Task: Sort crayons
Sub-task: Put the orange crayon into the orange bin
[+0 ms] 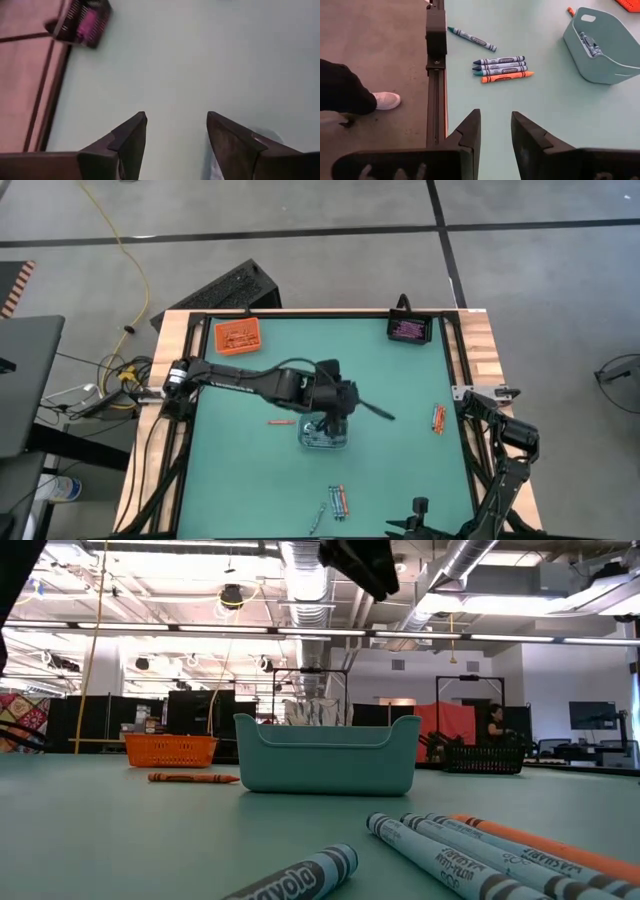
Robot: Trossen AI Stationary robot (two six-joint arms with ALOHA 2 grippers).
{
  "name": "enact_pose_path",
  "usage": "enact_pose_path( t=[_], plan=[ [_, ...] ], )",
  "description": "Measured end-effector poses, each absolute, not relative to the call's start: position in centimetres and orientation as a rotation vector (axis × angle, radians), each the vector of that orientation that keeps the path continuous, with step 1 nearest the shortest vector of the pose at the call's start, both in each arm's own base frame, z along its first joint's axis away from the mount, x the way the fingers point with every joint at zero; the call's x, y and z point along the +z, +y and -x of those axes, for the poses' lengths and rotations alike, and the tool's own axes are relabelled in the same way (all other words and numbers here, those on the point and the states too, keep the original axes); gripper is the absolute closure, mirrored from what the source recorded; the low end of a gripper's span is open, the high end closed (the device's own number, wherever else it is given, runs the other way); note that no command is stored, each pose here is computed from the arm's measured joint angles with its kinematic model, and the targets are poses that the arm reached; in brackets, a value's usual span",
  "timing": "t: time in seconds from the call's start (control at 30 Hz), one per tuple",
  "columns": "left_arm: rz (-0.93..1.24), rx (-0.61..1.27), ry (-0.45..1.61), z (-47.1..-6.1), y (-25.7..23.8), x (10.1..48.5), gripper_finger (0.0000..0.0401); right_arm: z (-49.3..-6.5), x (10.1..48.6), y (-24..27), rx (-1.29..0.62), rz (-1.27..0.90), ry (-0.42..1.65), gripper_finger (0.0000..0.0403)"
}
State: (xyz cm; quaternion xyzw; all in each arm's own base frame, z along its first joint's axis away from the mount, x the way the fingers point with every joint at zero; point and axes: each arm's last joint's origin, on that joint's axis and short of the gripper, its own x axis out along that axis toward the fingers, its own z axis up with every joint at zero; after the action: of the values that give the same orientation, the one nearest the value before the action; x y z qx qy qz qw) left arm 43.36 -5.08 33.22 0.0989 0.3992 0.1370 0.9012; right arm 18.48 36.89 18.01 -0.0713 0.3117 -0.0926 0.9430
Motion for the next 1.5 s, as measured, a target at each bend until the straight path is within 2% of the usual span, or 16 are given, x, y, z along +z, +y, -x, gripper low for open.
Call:
enact_pose_path(
  t=[0.13, 0.4, 0.93, 1.07, 1.2, 1.5],
  plan=[
    [-0.174, 0.252, 0.703, -44.5, -3.4, 34.2, 0.0204, -18.5, 18.0, 36.9, -0.189, 0.145, 0.635, 0.0302],
    [-0.139, -0.067, 0.379, -46.3, -3.1, 36.9, 0.0205, -18.5, 18.0, 36.9, -0.190, 0.146, 0.636, 0.0302],
    [-0.193, -0.150, 0.487, -45.7, -3.2, 36.0, 0.0205, -19.0, 18.0, 36.5, -0.207, 0.152, 0.642, 0.0302],
    [-0.170, -0.153, 0.414, -45.9, -3.5, 36.7, 0.0205, -18.9, 18.0, 36.4, -0.210, 0.164, 0.646, 0.0302],
    [-0.155, -0.161, 0.288, -46.2, -4.4, 38.3, 0.0205, -19.0, 17.9, 36.2, -0.219, 0.182, 0.654, 0.0302],
    [-0.127, -0.205, -0.049, -45.2, -6.3, 44.7, 0.0205, -19.8, 17.9, 35.8, -0.239, 0.178, 0.657, 0.0302]
  ],
)
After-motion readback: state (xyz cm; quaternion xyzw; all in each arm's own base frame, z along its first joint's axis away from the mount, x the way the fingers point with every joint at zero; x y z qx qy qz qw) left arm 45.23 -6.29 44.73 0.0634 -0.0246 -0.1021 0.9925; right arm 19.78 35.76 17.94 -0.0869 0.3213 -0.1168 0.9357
